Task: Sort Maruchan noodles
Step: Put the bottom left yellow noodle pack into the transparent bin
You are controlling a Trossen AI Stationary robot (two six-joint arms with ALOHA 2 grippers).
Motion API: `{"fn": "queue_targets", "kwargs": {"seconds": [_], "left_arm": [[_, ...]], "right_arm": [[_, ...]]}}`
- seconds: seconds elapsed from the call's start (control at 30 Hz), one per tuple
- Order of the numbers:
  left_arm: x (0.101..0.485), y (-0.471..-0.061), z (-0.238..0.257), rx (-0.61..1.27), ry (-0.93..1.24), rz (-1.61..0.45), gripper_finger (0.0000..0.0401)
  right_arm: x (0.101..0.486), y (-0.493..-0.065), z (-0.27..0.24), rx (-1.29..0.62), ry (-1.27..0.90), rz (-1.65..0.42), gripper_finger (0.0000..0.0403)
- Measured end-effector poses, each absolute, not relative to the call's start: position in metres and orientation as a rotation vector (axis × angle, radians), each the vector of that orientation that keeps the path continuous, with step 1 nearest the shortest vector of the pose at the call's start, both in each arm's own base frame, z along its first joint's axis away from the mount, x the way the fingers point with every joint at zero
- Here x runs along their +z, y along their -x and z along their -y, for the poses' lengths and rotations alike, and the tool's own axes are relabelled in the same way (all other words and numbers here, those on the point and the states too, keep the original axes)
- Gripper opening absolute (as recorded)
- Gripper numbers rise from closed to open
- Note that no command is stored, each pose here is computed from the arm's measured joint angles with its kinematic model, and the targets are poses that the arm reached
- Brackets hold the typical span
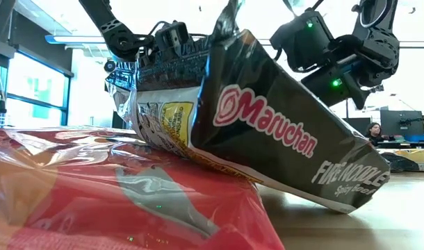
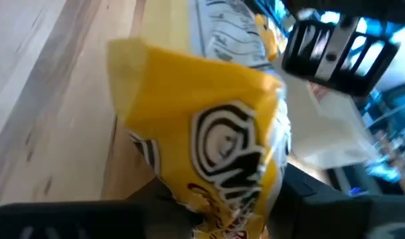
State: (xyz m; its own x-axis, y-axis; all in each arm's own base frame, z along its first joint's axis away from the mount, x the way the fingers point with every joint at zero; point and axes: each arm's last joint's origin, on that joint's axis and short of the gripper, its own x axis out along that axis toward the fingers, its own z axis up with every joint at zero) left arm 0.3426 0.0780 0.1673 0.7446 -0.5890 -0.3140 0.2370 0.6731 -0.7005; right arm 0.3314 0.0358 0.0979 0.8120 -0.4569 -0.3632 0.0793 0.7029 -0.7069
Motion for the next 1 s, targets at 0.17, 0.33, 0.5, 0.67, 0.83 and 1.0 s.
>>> {"fn": "queue_targets", "kwargs": {"seconds": [0.17, 0.33, 0.5, 0.67, 0.83, 1.0], "left_arm": [[0.167, -0.338, -0.085, -0.54, 0.787, -0.594, 0.0122], [0.174, -0.324, -0.092, -0.488, 0.756, -0.567, 0.0153], [0.186, -0.3, -0.104, -0.367, 0.664, -0.516, 0.017], [0.185, -0.285, -0.115, -0.33, 0.669, -0.554, 0.0186], [0.184, -0.283, -0.12, -0.362, 0.729, -0.56, 0.0209], [0.184, -0.283, -0.116, -0.428, 0.75, -0.573, 0.0234]], "right_arm": [[0.107, -0.329, -0.04, -0.284, 0.959, -0.601, 0.0109], [0.115, -0.325, -0.051, -0.225, 1.117, -0.624, 0.0088], [0.121, -0.323, -0.058, -0.18, 1.201, -0.61, 0.0099], [0.128, -0.326, -0.068, -0.081, 1.286, -0.555, 0.0102], [0.139, -0.337, -0.08, 0.032, 1.369, -0.522, 0.0098], [0.151, -0.347, -0.091, 0.087, 1.436, -0.511, 0.0097]]}}
